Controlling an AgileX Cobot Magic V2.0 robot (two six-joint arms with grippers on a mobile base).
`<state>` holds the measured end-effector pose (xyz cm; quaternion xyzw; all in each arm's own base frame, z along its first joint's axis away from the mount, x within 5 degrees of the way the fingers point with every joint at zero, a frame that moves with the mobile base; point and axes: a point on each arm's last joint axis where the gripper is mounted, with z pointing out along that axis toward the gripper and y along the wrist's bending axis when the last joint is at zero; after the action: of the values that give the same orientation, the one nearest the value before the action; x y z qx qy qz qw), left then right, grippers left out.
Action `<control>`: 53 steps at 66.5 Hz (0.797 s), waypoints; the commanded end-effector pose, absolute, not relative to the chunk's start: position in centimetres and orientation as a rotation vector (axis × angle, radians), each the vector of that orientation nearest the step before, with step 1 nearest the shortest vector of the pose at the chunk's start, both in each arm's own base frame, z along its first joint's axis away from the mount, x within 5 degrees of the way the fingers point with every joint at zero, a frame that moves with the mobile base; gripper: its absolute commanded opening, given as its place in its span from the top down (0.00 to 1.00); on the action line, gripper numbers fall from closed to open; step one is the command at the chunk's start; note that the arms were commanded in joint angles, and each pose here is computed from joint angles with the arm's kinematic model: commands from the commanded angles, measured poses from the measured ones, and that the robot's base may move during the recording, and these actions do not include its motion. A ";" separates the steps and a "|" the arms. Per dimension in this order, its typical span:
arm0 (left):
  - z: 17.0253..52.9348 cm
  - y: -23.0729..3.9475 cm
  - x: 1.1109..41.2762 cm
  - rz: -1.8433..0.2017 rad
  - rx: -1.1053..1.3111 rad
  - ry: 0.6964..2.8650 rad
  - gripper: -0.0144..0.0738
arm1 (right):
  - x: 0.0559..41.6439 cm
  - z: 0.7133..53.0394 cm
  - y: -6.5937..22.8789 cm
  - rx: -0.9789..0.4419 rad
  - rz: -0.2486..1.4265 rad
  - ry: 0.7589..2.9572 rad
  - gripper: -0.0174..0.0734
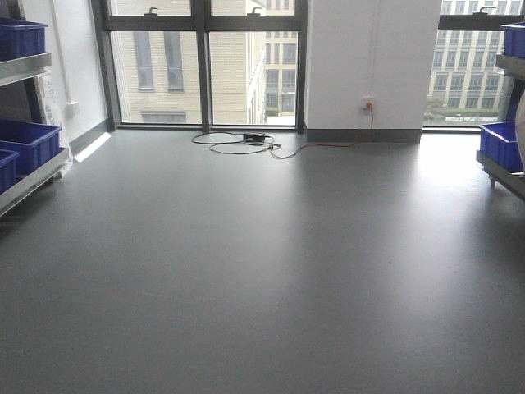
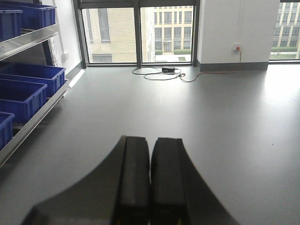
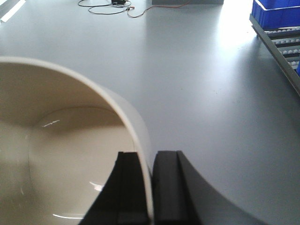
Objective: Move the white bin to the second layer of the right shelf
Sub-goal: 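Turn toward the roller shelf holding the bin in the right gripper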
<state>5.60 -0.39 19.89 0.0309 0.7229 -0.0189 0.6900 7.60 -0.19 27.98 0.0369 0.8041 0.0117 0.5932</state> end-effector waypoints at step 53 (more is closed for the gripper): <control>19.5 -0.4 5.6 -0.051 0.069 1.551 0.74 | 7.8 29.8 -0.2 0.086 0.027 1.745 0.75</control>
<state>5.60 -0.39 19.89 0.0309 0.7229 -0.0189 0.6900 7.60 -0.19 27.98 0.0369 0.8041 0.0117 0.5932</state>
